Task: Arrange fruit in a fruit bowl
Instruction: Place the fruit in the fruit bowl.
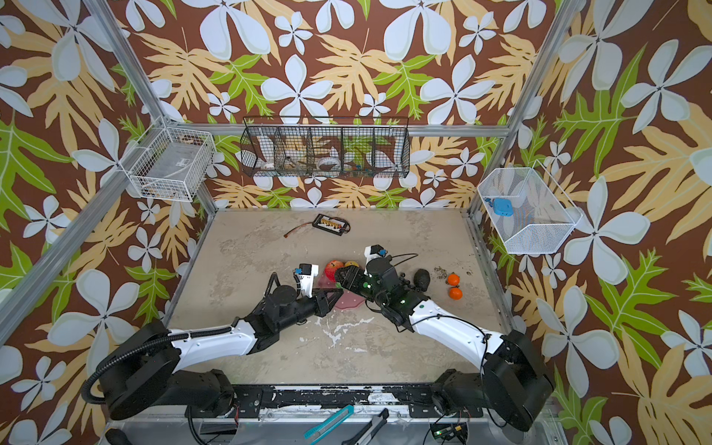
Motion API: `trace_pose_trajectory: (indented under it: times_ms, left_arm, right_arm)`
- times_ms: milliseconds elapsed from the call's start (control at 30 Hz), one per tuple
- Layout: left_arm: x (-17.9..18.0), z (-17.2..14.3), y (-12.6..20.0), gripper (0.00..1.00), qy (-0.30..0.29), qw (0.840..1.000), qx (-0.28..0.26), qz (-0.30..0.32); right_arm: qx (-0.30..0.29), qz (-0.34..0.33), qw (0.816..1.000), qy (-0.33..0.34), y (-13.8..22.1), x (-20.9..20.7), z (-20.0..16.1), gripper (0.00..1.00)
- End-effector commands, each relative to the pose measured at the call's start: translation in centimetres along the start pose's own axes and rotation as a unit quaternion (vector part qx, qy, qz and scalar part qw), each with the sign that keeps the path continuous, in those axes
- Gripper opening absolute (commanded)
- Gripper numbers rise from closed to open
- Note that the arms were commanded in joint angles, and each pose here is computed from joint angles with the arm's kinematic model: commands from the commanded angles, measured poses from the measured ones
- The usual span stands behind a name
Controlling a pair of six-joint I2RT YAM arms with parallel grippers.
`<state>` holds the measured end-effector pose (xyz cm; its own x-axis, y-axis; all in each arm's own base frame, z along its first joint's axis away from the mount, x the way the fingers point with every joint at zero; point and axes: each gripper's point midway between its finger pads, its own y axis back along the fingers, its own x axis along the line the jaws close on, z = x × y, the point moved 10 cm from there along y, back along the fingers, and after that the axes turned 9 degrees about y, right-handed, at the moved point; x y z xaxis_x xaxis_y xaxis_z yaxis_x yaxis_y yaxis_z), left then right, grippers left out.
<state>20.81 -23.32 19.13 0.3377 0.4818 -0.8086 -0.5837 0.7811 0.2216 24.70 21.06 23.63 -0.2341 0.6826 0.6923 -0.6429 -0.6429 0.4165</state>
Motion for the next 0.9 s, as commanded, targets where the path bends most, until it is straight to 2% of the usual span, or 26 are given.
trace_pose_trajectory:
  times_ms: [0,867]
  left_arm:
    - [-0.58,0.35,-0.10,0.26,-0.001,1.000,-0.009,-0.016]
    - [-0.50,0.31,0.08,0.05,-0.002,1.000,-0.010,-0.012]
  right_arm:
    - [-0.011,0.010,1.000,0.000,-0.03,0.49,0.30,0.58]
    - [-0.004,0.007,1.000,0.004,-0.32,0.62,-0.42,0.59]
